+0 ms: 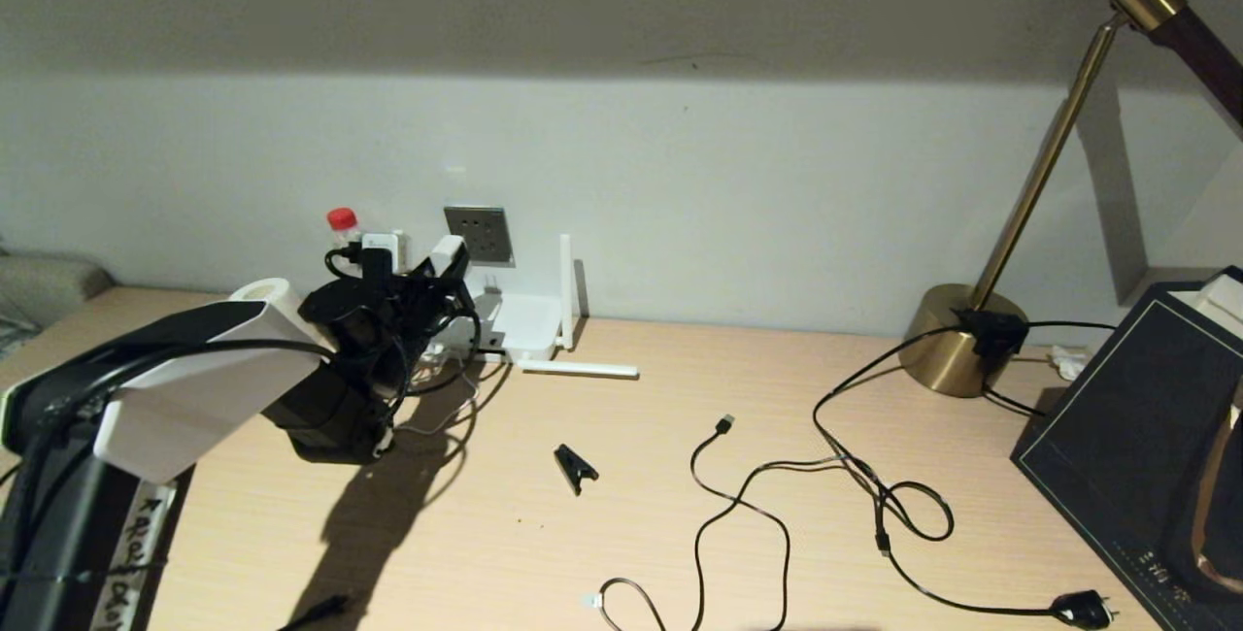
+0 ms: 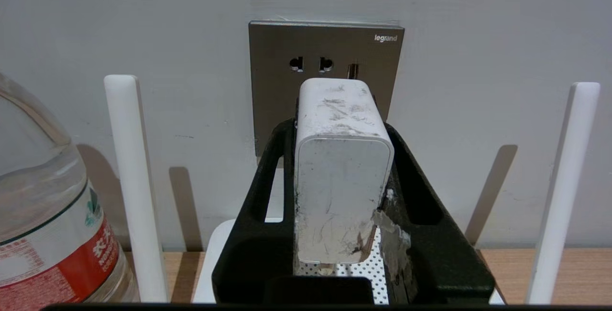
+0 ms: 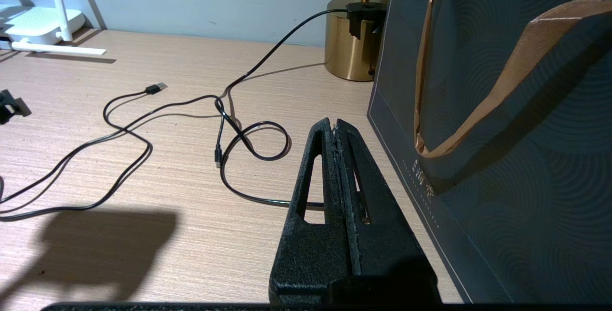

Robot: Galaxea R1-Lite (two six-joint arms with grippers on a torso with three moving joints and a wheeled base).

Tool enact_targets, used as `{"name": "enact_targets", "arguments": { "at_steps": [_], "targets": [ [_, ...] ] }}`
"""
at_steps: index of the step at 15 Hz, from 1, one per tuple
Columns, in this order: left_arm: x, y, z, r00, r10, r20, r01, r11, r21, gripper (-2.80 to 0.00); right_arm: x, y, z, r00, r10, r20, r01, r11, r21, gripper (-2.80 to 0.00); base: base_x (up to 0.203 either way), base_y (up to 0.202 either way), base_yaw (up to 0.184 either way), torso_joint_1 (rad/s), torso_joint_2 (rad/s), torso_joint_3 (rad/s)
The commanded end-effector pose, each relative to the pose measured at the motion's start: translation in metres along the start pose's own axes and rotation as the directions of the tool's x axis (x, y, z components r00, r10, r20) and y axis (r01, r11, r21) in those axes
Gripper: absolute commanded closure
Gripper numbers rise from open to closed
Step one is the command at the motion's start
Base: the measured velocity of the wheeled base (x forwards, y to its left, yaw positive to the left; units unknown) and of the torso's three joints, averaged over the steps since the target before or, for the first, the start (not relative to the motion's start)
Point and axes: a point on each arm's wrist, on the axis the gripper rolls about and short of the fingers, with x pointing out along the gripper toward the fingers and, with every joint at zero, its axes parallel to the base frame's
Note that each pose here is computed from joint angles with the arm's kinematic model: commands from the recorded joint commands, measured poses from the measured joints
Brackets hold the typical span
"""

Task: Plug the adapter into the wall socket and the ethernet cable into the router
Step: Align plug and socket

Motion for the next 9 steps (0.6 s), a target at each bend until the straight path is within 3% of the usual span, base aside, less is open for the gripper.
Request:
{"name": "enact_targets", "arguments": {
  "at_steps": [1, 9],
  "targets": [
    [0.003, 0.0, -0.007, 1.0, 0.0, 0.011, 0.0, 1.0, -0.011, 0.0, 0.002, 0.0, -0.01, 0.999, 0.001, -0.036, -0.001, 1.0, 0.0, 0.0, 0.0, 0.0, 0.0, 0.0, 0.0, 0.0],
    [0.016, -0.001, -0.005, 0.999, 0.014, 0.044, -0.013, 1.0, -0.016, 0.0, 0.002, 0.0, -0.01, 0.999, 0.001, -0.036, -0.001, 1.0, 0.0, 0.0, 0.0, 0.0, 0.0, 0.0, 0.0, 0.0]
  ]
}}
